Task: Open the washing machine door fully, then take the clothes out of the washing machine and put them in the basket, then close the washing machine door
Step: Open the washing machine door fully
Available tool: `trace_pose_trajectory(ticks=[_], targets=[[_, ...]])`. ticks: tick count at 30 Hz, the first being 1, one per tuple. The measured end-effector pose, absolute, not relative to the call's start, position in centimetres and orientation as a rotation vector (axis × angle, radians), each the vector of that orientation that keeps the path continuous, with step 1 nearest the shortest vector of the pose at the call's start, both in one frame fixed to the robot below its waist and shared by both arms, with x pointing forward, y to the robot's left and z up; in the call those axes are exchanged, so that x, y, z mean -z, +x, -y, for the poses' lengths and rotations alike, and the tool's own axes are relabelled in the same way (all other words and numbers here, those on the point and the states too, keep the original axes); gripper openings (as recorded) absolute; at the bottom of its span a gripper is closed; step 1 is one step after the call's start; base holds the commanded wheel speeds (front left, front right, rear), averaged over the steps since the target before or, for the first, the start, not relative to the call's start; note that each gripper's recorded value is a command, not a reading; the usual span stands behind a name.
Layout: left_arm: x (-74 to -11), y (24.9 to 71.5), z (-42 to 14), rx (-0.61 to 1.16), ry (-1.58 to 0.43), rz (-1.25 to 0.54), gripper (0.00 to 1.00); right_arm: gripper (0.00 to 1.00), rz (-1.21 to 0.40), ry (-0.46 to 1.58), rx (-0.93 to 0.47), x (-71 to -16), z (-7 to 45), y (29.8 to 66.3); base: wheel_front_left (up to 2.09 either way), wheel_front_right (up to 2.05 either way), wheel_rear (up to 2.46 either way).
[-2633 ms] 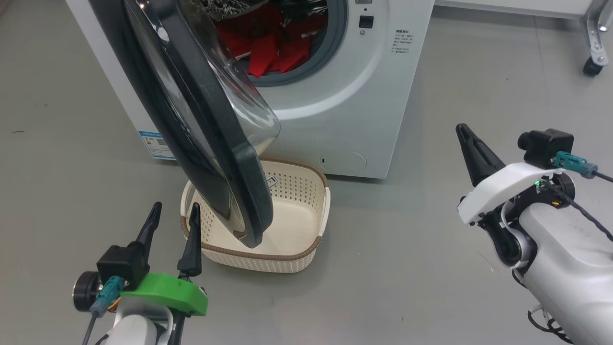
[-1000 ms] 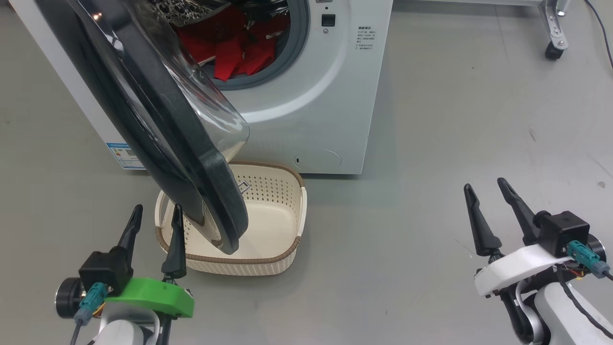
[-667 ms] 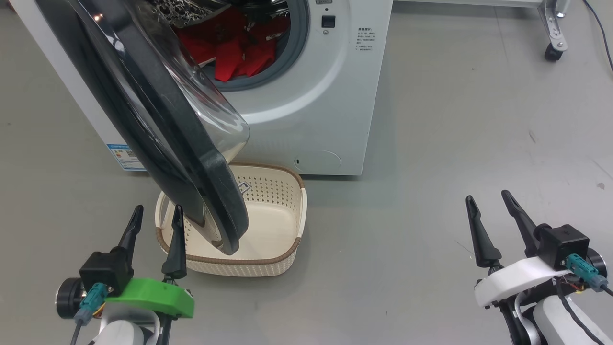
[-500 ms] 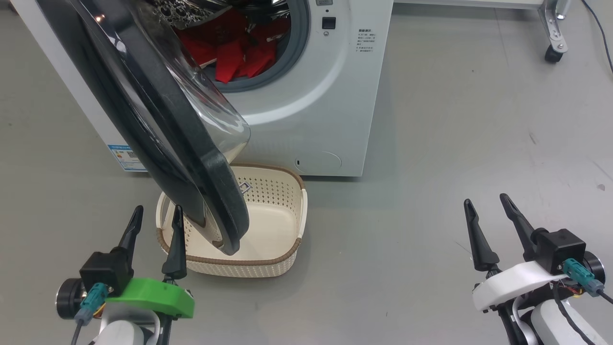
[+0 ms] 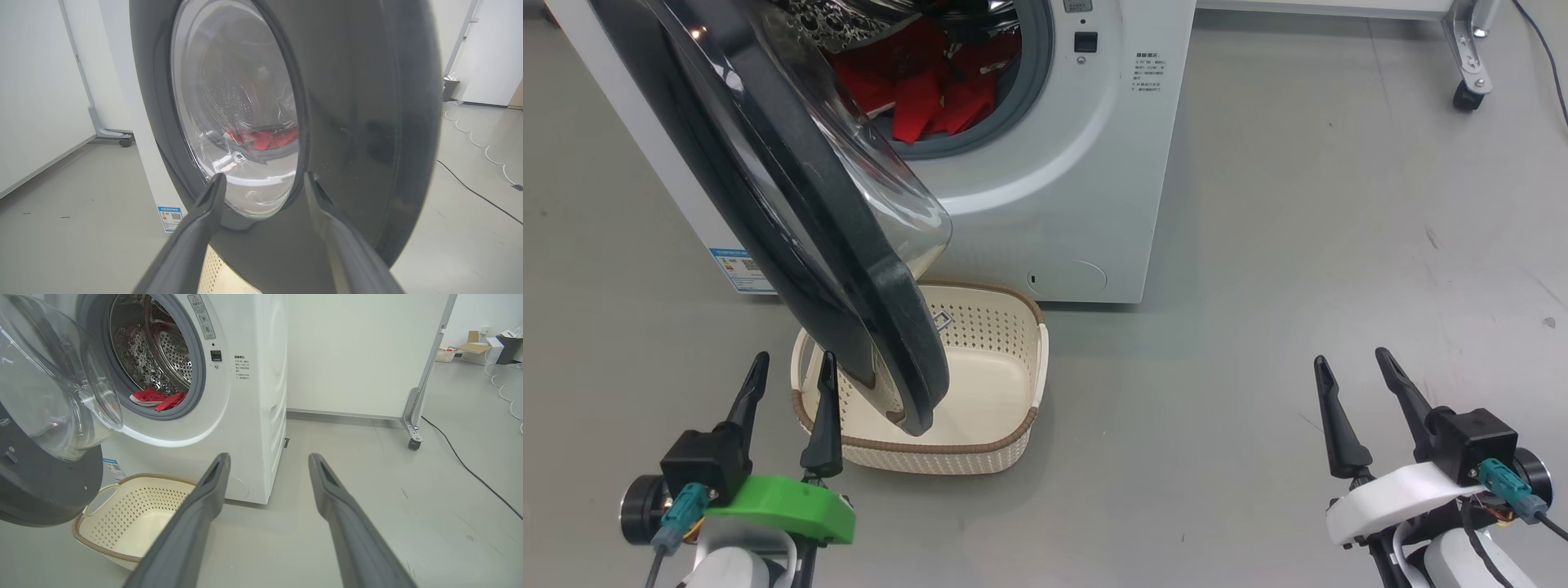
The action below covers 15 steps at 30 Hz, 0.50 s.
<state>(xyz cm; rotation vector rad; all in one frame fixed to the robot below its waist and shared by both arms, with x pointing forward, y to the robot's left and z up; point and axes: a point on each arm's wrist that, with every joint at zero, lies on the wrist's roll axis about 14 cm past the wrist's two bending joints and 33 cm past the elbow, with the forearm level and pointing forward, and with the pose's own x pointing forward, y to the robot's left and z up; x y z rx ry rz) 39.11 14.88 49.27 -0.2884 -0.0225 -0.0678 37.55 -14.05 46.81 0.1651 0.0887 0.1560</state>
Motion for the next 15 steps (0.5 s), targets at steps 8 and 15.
trace_pose_trajectory(ticks=[8, 15], targets=[[-49.17, 39.13, -14.86, 0.068, -0.289, 0.020, 1.00, 1.00, -0.085, 0.170, -0.142, -46.82, 14.22, 37.58, 0.00, 0.00, 0.00], [-49.10, 39.14, -14.91, 0.066, -0.289, 0.018, 1.00, 1.00, -0.082, 0.170, -0.140, -46.84, 13.98, 37.63, 0.00, 0.00, 0.00]])
